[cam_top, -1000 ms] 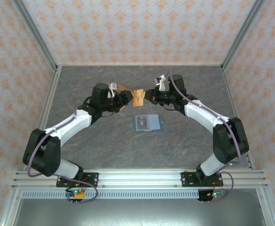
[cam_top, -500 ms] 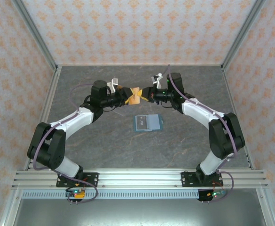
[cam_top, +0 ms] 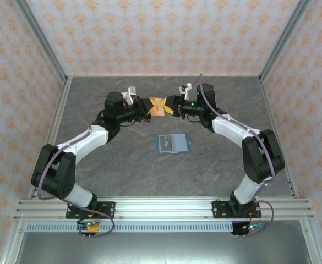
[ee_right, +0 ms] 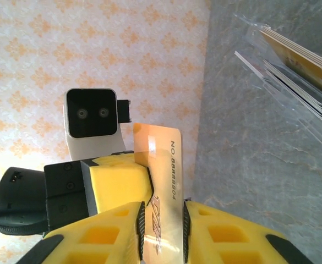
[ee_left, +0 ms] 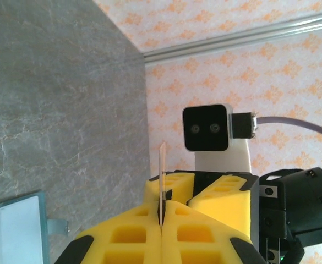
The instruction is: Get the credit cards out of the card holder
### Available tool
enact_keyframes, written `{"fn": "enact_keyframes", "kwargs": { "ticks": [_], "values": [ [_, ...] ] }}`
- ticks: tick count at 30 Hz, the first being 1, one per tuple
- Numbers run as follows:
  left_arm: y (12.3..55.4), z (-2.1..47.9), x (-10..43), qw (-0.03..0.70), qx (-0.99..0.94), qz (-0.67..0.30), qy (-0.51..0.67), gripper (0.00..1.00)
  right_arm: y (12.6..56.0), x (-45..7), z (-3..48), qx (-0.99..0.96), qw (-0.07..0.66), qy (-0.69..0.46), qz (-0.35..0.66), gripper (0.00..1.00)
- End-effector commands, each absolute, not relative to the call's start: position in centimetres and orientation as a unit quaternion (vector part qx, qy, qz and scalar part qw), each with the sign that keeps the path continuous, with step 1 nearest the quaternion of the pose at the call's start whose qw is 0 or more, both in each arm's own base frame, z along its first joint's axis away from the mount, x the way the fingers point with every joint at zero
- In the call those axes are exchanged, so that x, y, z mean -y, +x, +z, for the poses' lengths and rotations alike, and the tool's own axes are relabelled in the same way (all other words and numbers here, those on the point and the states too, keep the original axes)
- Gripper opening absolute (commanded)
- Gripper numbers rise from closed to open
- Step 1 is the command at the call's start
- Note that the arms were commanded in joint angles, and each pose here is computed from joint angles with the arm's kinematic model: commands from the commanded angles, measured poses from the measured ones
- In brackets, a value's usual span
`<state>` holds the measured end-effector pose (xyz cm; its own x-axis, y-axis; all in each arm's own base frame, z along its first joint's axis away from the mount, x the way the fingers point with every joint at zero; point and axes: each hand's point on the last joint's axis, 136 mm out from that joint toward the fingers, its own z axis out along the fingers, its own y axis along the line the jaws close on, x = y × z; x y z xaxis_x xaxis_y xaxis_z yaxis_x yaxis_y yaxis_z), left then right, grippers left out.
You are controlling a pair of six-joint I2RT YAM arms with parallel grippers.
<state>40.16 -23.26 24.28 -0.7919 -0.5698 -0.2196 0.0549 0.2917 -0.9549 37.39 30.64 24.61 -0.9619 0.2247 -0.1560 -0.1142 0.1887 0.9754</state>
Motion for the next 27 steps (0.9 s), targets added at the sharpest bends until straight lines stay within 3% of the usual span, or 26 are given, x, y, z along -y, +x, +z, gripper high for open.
{"fn": "enact_keyframes", "kwargs": {
  "ticks": [1, 5, 11, 15, 17, 27],
  "values": [
    [40.9, 27.3, 22.4, 0.318, -0.724, -0.583, -0.186, 0.0, 36.6, -32.0, 26.4, -0.735, 0.129, 0.012, 0.666, 0.26],
    [41.5, 26.7, 22.1, 0.323, -0.723, -0.577, -0.201, 0.0, 36.4, -32.8, 26.7, -0.73, 0.122, 0.012, 0.673, 0.21],
    [42.2, 24.2, 20.7, 0.318, -0.738, -0.547, -0.234, 0.0, 37.4, -32.6, 25.7, -0.757, 0.147, 0.011, 0.637, 0.0],
    [41.9, 20.2, 18.5, 0.304, -0.779, -0.477, -0.269, 0.32, 38.1, -32.4, 22.1, -0.829, 0.201, -0.028, 0.521, 0.0],
    [41.6, 18.3, 17.7, 0.296, -0.796, -0.449, -0.279, 0.42, 38.7, -32.3, 20.1, -0.863, 0.225, -0.05, 0.449, 0.0],
    [38.1, 12.8, 11.7, 0.288, -0.849, -0.299, -0.327, 0.72, 40.8, -34.8, 18.0, -0.882, 0.278, -0.198, 0.326, 0.0]
  ]
}}
